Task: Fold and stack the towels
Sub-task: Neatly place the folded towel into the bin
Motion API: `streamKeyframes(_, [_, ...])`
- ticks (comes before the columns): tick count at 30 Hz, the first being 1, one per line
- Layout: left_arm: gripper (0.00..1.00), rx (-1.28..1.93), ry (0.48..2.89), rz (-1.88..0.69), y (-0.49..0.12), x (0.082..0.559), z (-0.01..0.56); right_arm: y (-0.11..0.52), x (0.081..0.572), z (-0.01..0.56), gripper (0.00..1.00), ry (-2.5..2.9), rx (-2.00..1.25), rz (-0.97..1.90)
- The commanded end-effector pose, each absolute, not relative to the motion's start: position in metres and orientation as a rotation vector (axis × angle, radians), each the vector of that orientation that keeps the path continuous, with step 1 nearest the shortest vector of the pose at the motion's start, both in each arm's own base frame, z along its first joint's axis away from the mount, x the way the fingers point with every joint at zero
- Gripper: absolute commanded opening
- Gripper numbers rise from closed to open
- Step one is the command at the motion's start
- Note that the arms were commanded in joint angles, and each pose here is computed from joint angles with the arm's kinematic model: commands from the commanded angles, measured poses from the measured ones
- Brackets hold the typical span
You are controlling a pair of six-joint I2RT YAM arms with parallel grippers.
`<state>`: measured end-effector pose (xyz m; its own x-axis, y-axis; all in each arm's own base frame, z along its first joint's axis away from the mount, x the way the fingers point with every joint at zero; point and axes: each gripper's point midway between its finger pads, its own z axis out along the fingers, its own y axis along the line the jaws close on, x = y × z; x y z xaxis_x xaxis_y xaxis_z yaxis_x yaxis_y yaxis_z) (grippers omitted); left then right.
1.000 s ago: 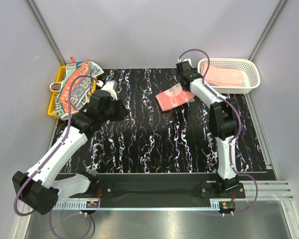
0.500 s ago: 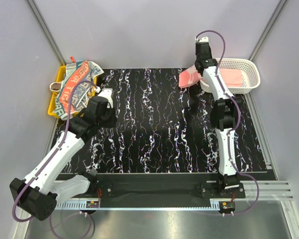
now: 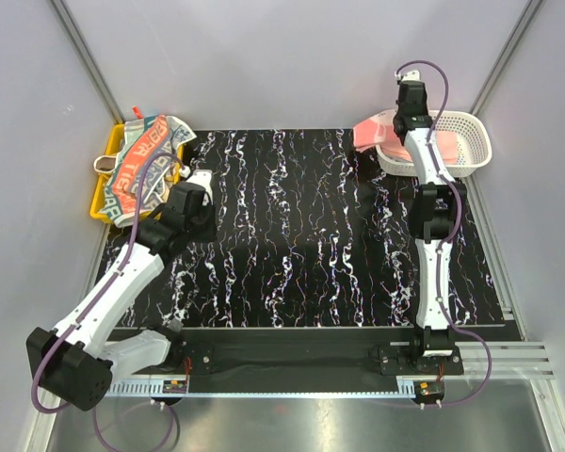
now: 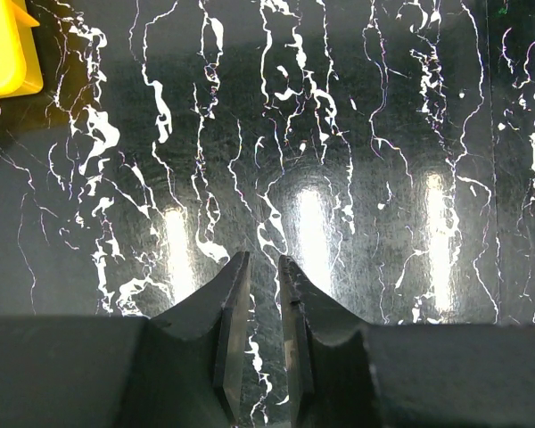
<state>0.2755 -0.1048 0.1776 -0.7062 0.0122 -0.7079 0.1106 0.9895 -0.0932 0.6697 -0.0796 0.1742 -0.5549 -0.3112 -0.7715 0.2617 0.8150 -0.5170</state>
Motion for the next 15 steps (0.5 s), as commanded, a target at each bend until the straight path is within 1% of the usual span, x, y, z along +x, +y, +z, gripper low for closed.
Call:
streamKeyframes(1, [0.24,0.099,2.307,-0.172,-0.107,0.284,0.184,-0.099,0.679,0.212,0.0,1.911,-0.024,-0.768])
streamKeyframes(2, [0.24,0.099,2.308,-0.175,-0.107,0.285,0.183,-0.096,0.682,0.214,0.0,1.901,-0.033,-0.748])
streamKeyframes(3, [0.24,0.105,2.315,-0.178,-0.108,0.284,0.182,-0.115,0.68,0.216,0.0,1.901,-0.008,-0.759])
streamKeyframes(6, [0.24,0.107,2.318,-0.178,-0.109,0.285,0.181,-0.128,0.682,0.215,0.0,1.891,-0.002,-0.75])
streamKeyframes(10, [0.24,0.116,2.328,-0.184,-0.11,0.285,0.178,-0.149,0.685,0.191,0.0,1.921,0.021,-0.689])
streamKeyframes(12, [0.24,0.117,2.333,-0.184,-0.111,0.284,0.177,-0.159,0.685,0.176,0.02,1.945,0.053,-0.627])
streamKeyframes(14, [0.24,0.117,2.339,-0.182,-0.11,0.285,0.175,-0.155,0.687,0.155,0.16,1.985,0.035,-0.525])
streamKeyframes(15, [0.24,0.116,2.339,-0.181,-0.11,0.285,0.175,-0.155,0.686,0.143,0.29,2.005,0.05,-0.487])
